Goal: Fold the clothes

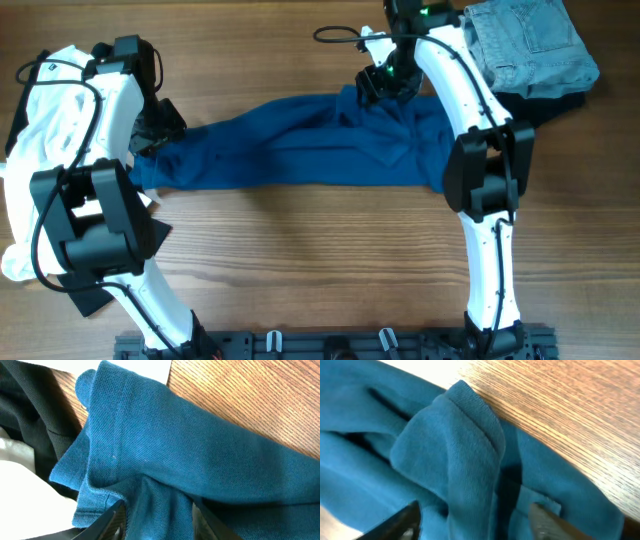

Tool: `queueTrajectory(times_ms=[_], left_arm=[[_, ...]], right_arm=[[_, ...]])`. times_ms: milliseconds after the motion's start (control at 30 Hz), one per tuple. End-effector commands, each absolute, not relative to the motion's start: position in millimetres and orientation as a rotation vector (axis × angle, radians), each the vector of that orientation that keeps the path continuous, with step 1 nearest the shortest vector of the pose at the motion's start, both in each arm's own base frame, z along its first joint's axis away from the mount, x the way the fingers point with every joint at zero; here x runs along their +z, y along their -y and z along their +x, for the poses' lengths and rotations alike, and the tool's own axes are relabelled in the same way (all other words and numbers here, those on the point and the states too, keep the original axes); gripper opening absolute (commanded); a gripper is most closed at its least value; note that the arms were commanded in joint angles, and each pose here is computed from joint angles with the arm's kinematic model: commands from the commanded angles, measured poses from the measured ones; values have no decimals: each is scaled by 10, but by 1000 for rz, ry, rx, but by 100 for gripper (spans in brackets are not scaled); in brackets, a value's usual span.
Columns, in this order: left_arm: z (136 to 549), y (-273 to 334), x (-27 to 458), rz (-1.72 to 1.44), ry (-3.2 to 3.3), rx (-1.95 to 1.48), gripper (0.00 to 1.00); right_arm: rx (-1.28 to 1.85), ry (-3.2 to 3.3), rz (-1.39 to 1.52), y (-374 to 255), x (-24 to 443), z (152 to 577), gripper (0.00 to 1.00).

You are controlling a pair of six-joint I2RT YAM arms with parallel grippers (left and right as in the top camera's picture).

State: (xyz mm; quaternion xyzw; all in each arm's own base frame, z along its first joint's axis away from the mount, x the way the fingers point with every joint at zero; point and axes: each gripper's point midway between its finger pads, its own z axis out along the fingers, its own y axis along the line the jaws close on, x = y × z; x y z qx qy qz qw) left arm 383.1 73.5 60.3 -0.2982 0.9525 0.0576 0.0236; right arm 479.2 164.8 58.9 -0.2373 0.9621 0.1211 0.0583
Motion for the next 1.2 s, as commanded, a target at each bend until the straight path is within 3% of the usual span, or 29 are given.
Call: queueTrajectory(times_ms=[0,133,200,233,467,833,1000,1167], left_arm=[[3798,-722,645,-922,-2950,158,42],[3796,-722,645,-922,-2951,159,42],[3788,-721,645,-923,-2954,160,42],[3779,-720,644,-924,-2957,161,42],[3730,-714,644,-927,-2977,167,41],[3688,-708,644,-931,-2994,173,37],[3678,-706,644,-932,-2997,174,38],[3679,-706,644,-932,-2997,174,38]], right_arm=[[361,-2930,-739,-1636,479,4786,53],[362,-2935,-739,-1634,471,4776,34],[362,-2939,-739,-1632,470,4766,8],[362,-2944,-730,-1631,472,4763,4],[407,-2973,-676,-1650,620,4660,4],[407,-2971,-669,-1558,1434,4252,4],[409,-3085,-698,-1549,1353,3974,4],[402,-3207,-661,-1502,977,3783,4]])
